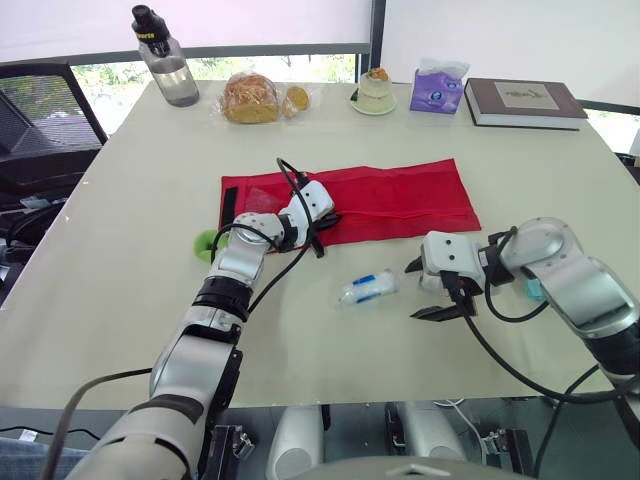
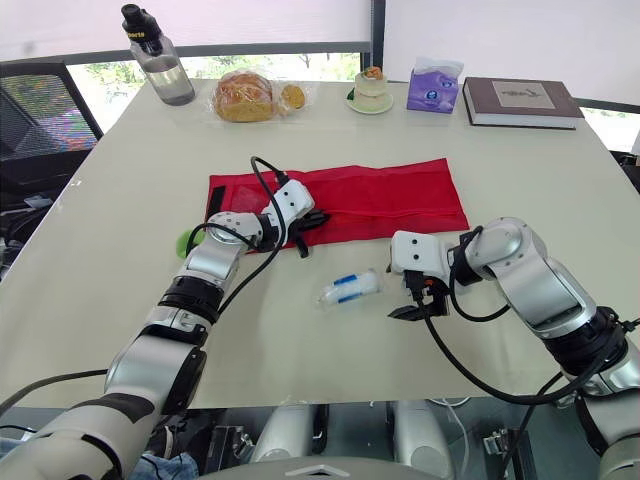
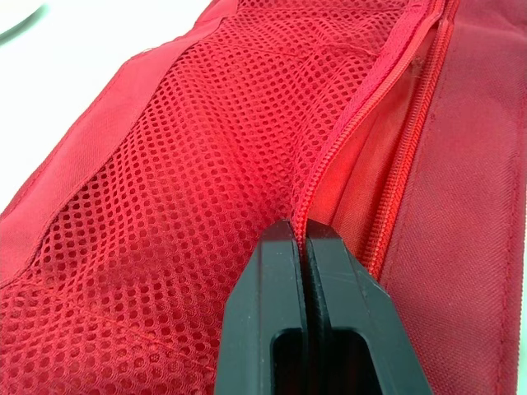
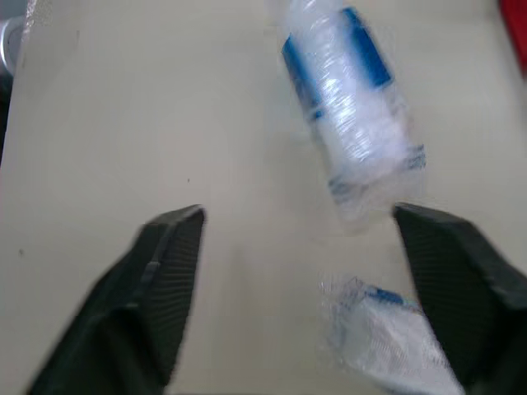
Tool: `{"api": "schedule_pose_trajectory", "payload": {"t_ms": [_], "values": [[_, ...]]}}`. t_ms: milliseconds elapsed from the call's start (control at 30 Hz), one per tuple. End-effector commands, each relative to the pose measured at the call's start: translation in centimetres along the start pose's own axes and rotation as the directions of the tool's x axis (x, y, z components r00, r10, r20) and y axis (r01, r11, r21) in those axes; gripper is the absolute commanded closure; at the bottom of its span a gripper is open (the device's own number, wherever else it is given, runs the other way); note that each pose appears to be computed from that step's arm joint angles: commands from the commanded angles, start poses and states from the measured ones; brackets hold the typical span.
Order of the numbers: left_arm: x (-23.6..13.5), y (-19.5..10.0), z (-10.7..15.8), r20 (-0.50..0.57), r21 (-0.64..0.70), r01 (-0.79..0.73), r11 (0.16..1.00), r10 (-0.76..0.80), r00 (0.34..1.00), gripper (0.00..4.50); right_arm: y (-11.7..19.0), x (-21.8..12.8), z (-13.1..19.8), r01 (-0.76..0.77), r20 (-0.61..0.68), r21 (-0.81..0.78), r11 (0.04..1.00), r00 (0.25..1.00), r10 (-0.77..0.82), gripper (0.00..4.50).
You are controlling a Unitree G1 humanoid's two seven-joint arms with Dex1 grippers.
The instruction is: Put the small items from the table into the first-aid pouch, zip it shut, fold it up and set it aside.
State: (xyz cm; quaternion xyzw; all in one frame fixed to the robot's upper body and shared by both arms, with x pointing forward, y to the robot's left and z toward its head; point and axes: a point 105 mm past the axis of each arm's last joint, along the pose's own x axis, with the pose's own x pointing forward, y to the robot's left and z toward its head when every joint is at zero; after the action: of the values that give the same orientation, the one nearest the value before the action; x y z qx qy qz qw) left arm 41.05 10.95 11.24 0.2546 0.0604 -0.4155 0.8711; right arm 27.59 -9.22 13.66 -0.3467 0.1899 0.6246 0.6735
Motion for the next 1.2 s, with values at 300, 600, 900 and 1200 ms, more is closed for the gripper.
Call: {"api": "schedule_pose_trajectory", "payload": {"t_ms": [300,600,900,1200], "values": [[0.1,0.2,1.1,0.030,0.029,0.003,1.000,-0.004,1.000,4.50,-1.9,2.3,1.7,-0.076,-0.030,-0.223,0.972,0.997,0.071,0.08],[-0.2,-0.4,0.7,0.024,0.027,0.015,1.000,-0.015,1.000,4.50,-3.0,3.6,1.4,-0.128,-0.053,-0.260,0.957,0.992,0.119,0.08],[-0.3,-0.4,0.6,0.018,0.029,0.016,0.999,-0.017,1.000,4.50,-2.6,3.8,1.1,-0.145,-0.047,-0.254,0.956,0.989,0.138,3.23],[-0.1,-0.7,0.8,0.024,0.031,0.028,0.999,-0.029,0.999,4.50,-2.0,3.4,1.9,-0.054,0.050,-0.107,0.993,0.997,0.060,4.43]]}}
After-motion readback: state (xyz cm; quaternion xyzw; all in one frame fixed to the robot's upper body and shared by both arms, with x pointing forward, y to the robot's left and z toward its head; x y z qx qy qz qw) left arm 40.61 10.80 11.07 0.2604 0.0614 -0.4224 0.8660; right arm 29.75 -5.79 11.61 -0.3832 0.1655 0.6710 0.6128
